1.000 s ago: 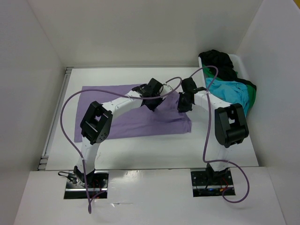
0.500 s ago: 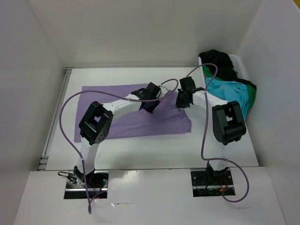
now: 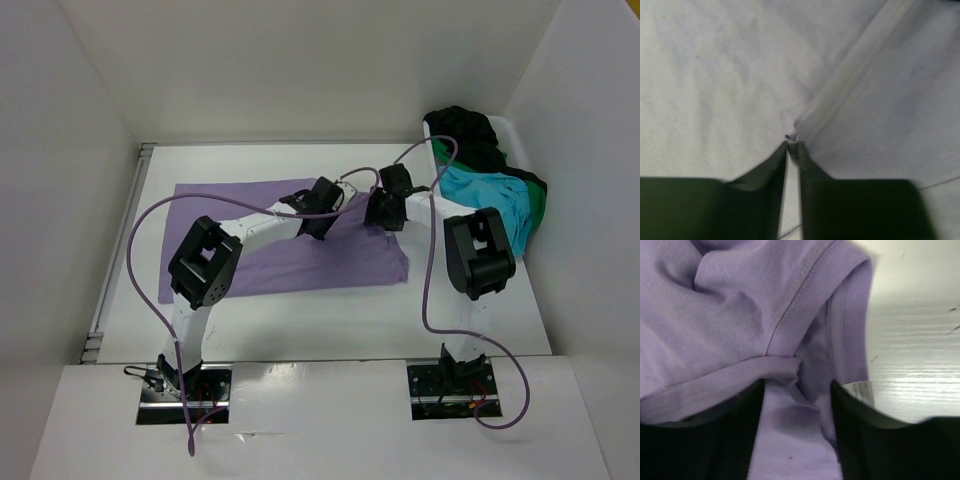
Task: Fold and stack the t-shirts
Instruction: Fold the flattened tshirt in 1/3 of the way
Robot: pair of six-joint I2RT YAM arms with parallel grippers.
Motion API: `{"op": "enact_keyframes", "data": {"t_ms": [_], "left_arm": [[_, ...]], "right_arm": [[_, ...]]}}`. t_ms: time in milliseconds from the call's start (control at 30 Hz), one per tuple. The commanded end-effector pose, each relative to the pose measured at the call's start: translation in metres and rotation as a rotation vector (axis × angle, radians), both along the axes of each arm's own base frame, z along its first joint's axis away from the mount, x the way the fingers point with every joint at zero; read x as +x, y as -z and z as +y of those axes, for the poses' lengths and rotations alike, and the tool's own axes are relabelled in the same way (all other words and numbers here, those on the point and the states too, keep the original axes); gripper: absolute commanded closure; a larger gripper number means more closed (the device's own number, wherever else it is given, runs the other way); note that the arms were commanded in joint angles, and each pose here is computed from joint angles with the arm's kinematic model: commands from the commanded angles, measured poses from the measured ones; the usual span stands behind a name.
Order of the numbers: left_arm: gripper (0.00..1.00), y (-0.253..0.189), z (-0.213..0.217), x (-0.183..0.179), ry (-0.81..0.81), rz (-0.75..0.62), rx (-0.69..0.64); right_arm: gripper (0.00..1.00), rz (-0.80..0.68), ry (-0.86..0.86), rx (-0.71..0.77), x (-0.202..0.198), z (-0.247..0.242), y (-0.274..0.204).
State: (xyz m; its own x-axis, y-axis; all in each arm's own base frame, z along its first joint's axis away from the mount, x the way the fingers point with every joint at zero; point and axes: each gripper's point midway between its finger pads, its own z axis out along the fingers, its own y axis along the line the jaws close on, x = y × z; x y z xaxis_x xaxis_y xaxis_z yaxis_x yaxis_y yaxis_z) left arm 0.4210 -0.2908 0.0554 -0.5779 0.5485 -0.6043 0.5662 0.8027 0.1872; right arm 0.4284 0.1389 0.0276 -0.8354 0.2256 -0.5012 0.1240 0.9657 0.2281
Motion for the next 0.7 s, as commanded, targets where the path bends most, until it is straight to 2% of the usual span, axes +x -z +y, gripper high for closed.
{"op": "enact_keyframes", "data": {"t_ms": [0,33,67,133,167,233,333,367,433,533,567,667], "left_arm": [[0.61,-0.029,0.008,0.012,-0.055,-0.087,0.008],[0.49,-0.035,0.020,0.016,-0.072,-0.111,0.045],[0.23,-0.050,0.030,0.019,-0.088,-0.134,0.053],[0.13,-0.068,0.055,0.027,-0.112,-0.159,0.063],[0.12,-0.086,0.072,0.026,-0.143,-0.181,0.058],[0.07,-0.082,0.119,0.021,-0.194,-0.147,0.110],[0.06,-0.102,0.180,0.000,-0.269,-0.149,0.159],[0.06,-0.086,0.218,-0.013,-0.334,-0.093,0.193],[0.06,-0.086,0.255,-0.040,-0.373,-0.043,0.201],[0.06,-0.055,0.332,-0.094,-0.476,0.130,0.245],[0.07,-0.048,0.330,-0.104,-0.455,0.163,0.245],[0.08,-0.029,0.372,-0.139,-0.540,0.264,0.244]], "right_arm": [[0.32,-0.153,0.054,-0.021,0.020,-0.006,-0.058],[0.26,-0.176,0.091,-0.037,0.018,-0.013,-0.072],[0.21,-0.171,0.159,-0.050,0.004,-0.025,-0.087],[0.18,-0.138,0.273,-0.116,-0.018,-0.049,-0.088],[0.15,-0.104,0.293,-0.129,-0.037,-0.055,-0.090],[0.15,-0.015,0.312,-0.140,-0.067,-0.061,-0.069],[0.15,0.110,0.365,-0.087,-0.108,-0.062,-0.042],[0.15,0.135,0.394,-0.054,-0.117,-0.061,-0.036],[0.15,0.176,0.395,-0.006,-0.136,-0.056,-0.025],[0.18,0.228,0.400,0.074,-0.149,-0.043,-0.015],[0.18,0.236,0.401,0.090,-0.148,-0.040,-0.013],[0.18,0.288,0.434,0.087,-0.156,-0.042,0.001]]}}
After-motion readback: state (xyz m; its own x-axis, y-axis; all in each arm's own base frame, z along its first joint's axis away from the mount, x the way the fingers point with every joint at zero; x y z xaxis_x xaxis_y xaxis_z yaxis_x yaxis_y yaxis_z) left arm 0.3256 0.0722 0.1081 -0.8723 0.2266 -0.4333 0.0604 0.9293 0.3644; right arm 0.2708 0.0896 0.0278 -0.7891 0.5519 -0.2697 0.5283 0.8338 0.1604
